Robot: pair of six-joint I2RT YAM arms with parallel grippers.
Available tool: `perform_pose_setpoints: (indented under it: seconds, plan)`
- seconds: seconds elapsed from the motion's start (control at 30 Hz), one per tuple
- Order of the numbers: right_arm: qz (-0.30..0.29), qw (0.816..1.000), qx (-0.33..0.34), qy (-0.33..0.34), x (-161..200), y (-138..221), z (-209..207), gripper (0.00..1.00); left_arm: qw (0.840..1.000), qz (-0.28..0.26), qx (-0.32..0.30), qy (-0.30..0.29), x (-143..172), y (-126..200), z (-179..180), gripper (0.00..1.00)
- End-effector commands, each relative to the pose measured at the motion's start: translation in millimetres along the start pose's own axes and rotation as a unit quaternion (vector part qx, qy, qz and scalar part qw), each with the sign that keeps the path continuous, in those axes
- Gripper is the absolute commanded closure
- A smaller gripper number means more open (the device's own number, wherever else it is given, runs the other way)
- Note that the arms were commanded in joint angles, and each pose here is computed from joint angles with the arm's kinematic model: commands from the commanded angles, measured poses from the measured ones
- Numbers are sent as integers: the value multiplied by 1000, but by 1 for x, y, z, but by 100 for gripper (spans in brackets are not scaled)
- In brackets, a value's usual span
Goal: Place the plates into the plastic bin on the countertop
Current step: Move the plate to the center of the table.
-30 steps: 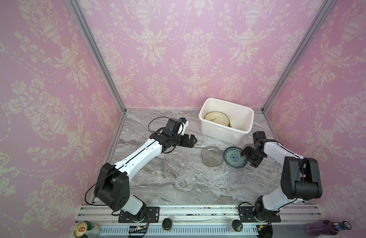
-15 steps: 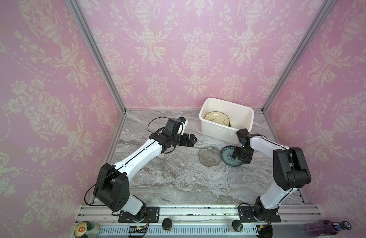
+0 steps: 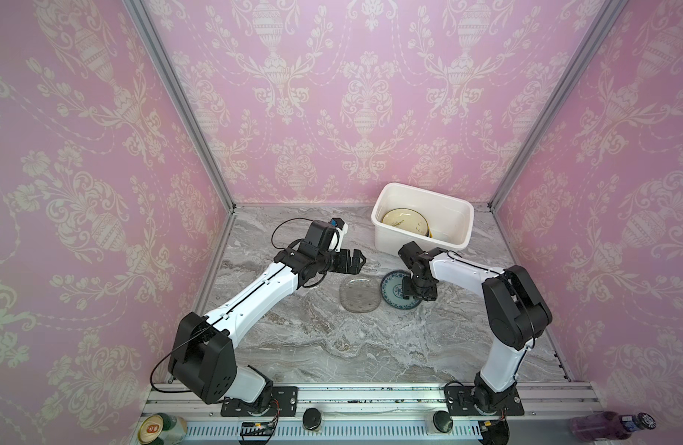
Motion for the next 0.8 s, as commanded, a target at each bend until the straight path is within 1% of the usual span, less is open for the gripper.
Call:
perform_pose_setpoints:
  seconds: [0.0,0.13,0.23,0.3,0.47,0.63,0.77]
  plan:
    - [13,1000,-22,13,-2,-6,16,38,1000,0,-6,-18,0,6,-3,1]
    - [-2,999,-43,-4,-5,4,19,36,1000,17,-1,-20,2,1,-3,1]
    - [-34,997,-67,-16,-6,22,17,35,999,37,1,-25,3,-7,-4,1]
    - [-51,993,-93,-43,0,29,14,34,998,49,-1,-26,4,-11,-3,1]
    - [-91,975,-173,-104,13,41,0,33,997,74,4,-24,6,-29,-1,1]
    - [-116,952,-237,-158,27,33,-11,33,995,86,32,-24,10,-49,-2,2]
    - [-128,936,-272,-183,35,23,-13,33,994,94,62,-15,11,-68,-4,2]
Point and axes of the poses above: each gripper's point midway between its finger pads, its own y axis back along the fingers, its own z axis along the line the jaws close on, x = y × z, the point moved 7 cm from there along y, back along the fingers, and after that the axes turned 14 degrees about y, right-handed, at the moved point
